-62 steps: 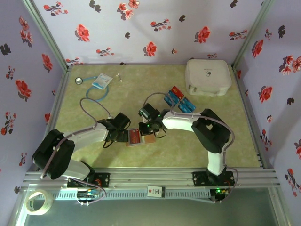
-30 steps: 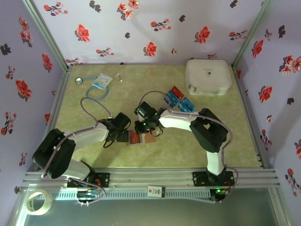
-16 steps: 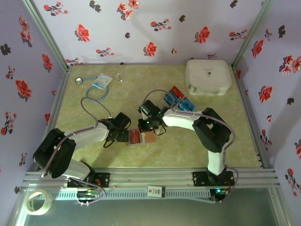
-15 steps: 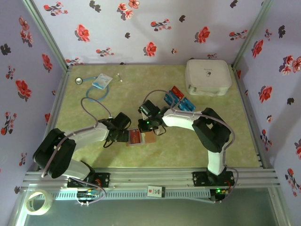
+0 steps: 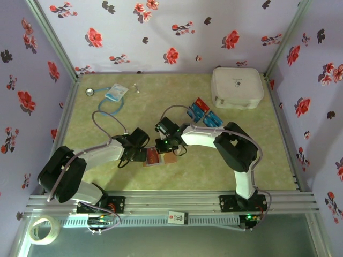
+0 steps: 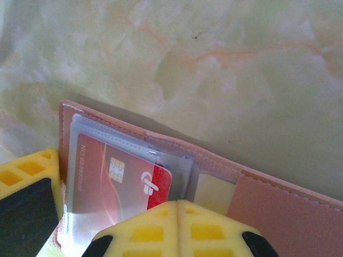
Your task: Put the credit cards into the card holder
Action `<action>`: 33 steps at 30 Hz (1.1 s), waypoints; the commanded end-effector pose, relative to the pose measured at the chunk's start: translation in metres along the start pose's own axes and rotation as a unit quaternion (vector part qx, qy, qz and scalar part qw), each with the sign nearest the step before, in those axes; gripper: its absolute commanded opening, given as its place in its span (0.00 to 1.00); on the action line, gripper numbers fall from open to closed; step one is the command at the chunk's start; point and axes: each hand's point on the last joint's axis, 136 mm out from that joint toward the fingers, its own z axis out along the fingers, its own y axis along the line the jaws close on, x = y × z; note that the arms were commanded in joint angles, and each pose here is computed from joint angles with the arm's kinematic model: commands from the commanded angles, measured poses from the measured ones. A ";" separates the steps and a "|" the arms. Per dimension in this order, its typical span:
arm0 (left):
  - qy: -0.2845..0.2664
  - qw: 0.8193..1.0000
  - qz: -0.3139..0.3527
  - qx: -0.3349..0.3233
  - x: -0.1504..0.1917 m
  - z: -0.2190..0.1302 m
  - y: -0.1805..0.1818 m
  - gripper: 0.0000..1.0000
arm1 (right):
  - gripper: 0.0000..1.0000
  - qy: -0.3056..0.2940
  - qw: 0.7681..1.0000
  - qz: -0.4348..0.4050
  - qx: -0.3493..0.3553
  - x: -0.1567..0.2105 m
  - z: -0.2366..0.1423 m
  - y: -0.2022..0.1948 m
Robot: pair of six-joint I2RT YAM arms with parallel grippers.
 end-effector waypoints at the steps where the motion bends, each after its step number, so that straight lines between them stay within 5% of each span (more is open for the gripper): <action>1: 0.005 1.000 0.012 0.005 0.003 0.009 -0.007 1.00 | 0.05 0.012 1.000 -0.006 -0.013 0.003 0.008 0.013; 15: -0.004 1.000 0.009 0.011 0.001 0.002 -0.006 1.00 | 0.06 0.003 1.000 -0.022 -0.014 -0.001 -0.007 0.025; 26: -0.072 0.990 -0.043 0.112 -0.027 -0.056 -0.006 1.00 | 0.43 -0.084 0.996 0.015 0.025 -0.005 -0.087 -0.019; 33: -0.097 0.968 -0.060 0.223 -0.033 -0.072 -0.032 1.00 | 0.52 -0.102 0.991 0.047 0.068 0.007 -0.099 -0.064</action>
